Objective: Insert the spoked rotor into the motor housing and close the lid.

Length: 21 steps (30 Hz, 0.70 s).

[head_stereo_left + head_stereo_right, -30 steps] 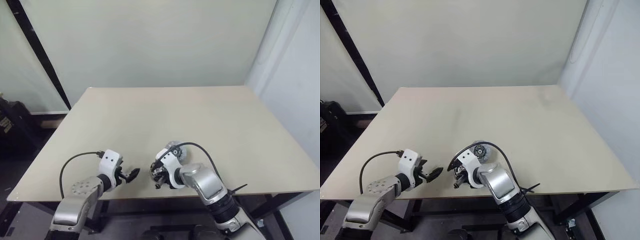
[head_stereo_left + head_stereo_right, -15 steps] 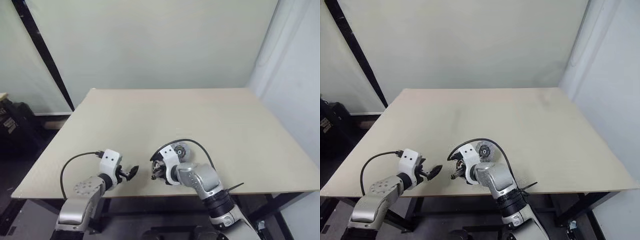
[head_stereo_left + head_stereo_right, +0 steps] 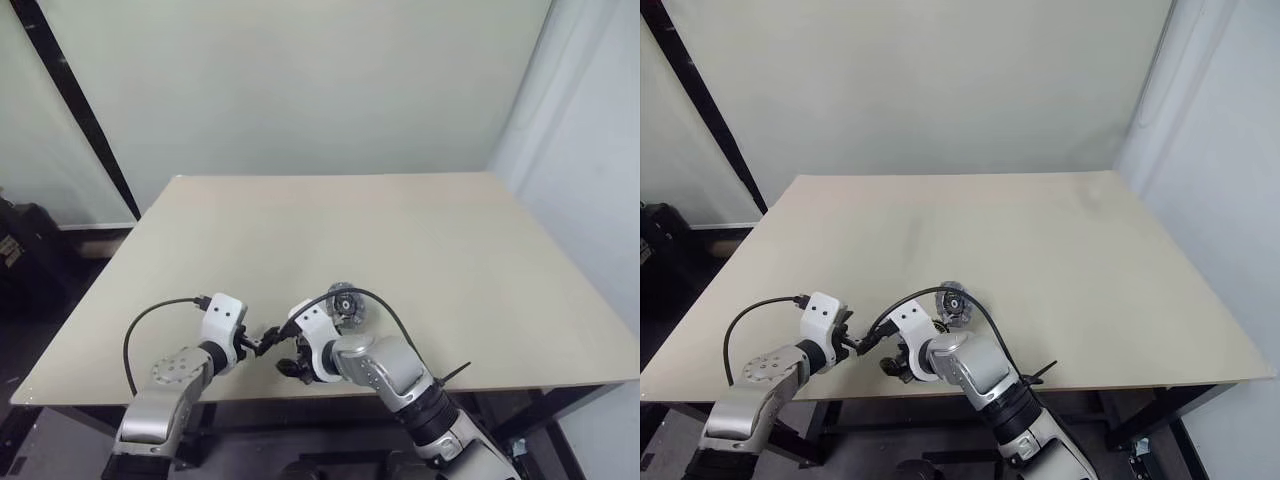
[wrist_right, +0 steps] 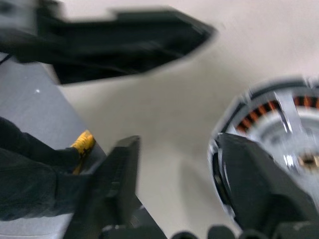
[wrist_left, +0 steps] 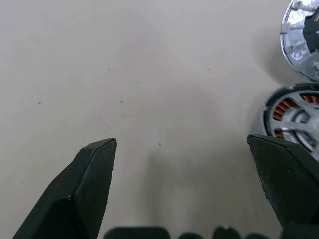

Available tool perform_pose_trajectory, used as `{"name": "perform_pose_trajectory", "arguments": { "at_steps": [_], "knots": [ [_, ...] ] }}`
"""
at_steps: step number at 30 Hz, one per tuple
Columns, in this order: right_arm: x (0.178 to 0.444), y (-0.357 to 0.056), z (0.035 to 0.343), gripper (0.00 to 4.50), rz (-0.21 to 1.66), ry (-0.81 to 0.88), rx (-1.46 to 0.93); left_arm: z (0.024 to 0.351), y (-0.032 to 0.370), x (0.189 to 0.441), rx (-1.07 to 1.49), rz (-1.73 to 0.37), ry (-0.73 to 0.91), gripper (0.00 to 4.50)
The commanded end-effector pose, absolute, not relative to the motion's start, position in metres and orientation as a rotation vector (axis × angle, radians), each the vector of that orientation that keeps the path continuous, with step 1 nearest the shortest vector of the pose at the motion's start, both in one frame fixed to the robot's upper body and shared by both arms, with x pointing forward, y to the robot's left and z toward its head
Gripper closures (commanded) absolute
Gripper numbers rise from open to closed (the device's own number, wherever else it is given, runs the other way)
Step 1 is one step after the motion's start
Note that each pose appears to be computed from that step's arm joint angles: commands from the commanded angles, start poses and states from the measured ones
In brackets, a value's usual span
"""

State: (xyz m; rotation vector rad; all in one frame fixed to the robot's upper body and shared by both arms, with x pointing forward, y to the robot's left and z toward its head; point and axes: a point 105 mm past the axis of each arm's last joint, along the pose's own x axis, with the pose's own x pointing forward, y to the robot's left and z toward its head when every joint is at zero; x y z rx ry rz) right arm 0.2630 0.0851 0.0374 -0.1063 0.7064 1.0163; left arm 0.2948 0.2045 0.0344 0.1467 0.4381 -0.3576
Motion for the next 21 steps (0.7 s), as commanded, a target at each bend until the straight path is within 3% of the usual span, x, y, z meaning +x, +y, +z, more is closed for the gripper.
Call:
{"name": "perform_pose_trajectory", "arguments": {
  "at_steps": [1, 3, 10, 14, 21],
  "knots": [
    [0.267, 0.092, 0.063, 0.45, 1.055, 0.592, -0.105, 0.044, 0.201, 0.301, 0.169, -0.371, 0.401, 0.00],
    [0.270, 0.093, 0.070, 0.05, 1.065, 0.526, -0.142, 0.044, 0.201, 0.302, 0.170, -0.372, 0.400, 0.00],
    [0.259, 0.078, 0.083, 0.05, 1.306, 0.329, -0.595, 0.045, 0.204, 0.302, 0.178, -0.372, 0.404, 0.00],
    [0.256, 0.048, 0.070, 0.05, 1.407, 0.351, -0.875, 0.045, 0.203, 0.301, 0.178, -0.380, 0.405, 0.00],
    [0.264, 0.031, 0.050, 0.05, 1.420, 0.405, -1.004, 0.045, 0.201, 0.300, 0.177, -0.389, 0.407, 0.00]
  ]
}}
